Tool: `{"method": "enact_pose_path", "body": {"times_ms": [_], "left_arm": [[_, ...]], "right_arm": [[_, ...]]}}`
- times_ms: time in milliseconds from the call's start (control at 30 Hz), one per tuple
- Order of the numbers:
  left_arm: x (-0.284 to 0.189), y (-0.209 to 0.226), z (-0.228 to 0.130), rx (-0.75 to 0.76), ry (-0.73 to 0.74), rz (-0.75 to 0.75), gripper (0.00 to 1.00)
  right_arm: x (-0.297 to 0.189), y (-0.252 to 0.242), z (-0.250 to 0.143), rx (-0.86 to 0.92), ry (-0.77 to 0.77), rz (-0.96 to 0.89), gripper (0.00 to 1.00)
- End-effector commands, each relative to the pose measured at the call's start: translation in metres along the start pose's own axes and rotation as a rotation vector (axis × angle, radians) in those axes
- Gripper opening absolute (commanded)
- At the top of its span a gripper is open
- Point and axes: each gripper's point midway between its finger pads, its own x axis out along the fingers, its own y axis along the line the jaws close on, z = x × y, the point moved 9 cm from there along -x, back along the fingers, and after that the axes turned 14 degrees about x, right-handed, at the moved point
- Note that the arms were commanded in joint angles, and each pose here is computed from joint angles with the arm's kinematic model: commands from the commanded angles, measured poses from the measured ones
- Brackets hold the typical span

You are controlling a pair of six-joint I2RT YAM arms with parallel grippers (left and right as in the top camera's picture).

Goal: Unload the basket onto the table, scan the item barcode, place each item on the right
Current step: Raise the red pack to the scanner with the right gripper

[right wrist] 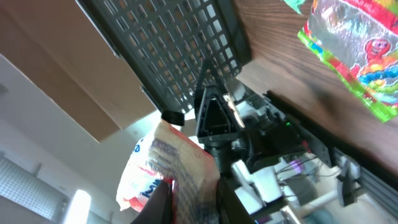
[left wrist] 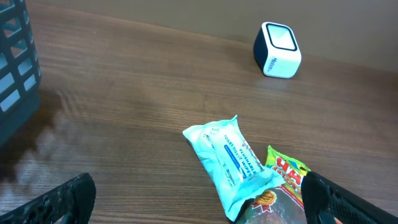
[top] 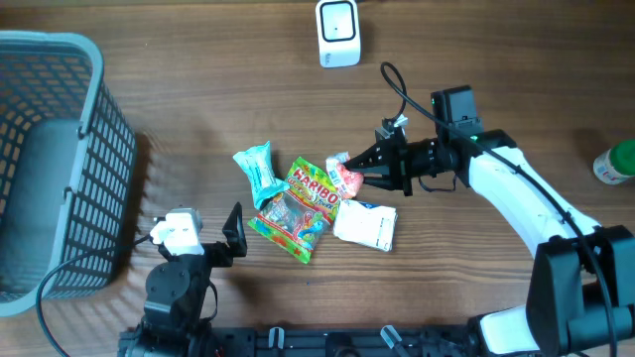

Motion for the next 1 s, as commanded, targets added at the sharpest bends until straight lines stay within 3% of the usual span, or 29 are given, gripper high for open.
{"method": "enact_pose_path", "body": {"times_ms": [0, 100, 200, 233, 300, 467, 733, 867, 967], "left_arm": [[0.0, 0.0, -0.001, 0.013, -0.003, -0.002, 1.0], [0.0, 0.0, -0.001, 0.013, -0.003, -0.002, 1.0], [0.0, 0.0, -0.001, 0.013, -0.003, -0.002, 1.0], [0.0, 0.0, -0.001, 0.013, -0.003, -0.002, 1.0], [0.0, 0.0, -0.001, 0.013, -0.003, -0.002, 1.0], [0.0, 0.0, -0.001, 0.013, -0.003, -0.002, 1.0], [0.0, 0.0, -0.001, 0.013, -0.003, -0.002, 1.0], [0.0, 0.0, -0.001, 0.013, -0.003, -0.002, 1.0], [0.0, 0.0, -0.001, 0.013, -0.003, -0.002, 1.0]], "right_arm": [[0.01, 0.02, 0.004, -0.294, -0.158, -0.048, 0.05], [0.017, 0.062, 0.001, -0.516, -0.431, -0.122, 0.05], [0.018, 0.097, 0.012, -0.864, -0.86, -0.277, 0.05], [0.015, 0.103, 0.017, -0.922, -1.026, -0.338, 0.05], [0.01, 0.11, 0.024, -0.975, -1.205, -0.41, 0.05], [0.014, 0.123, 0.062, -1.138, -1.363, -0.443, 0.05], [0.043, 0.181, 0.182, -1.208, -1.545, -0.551, 0.05], [0.048, 0.171, 0.219, -1.218, -1.594, -0.638, 0.05], [0.047, 0.164, 0.225, -1.246, -1.589, -0.734, 0.05]]}}
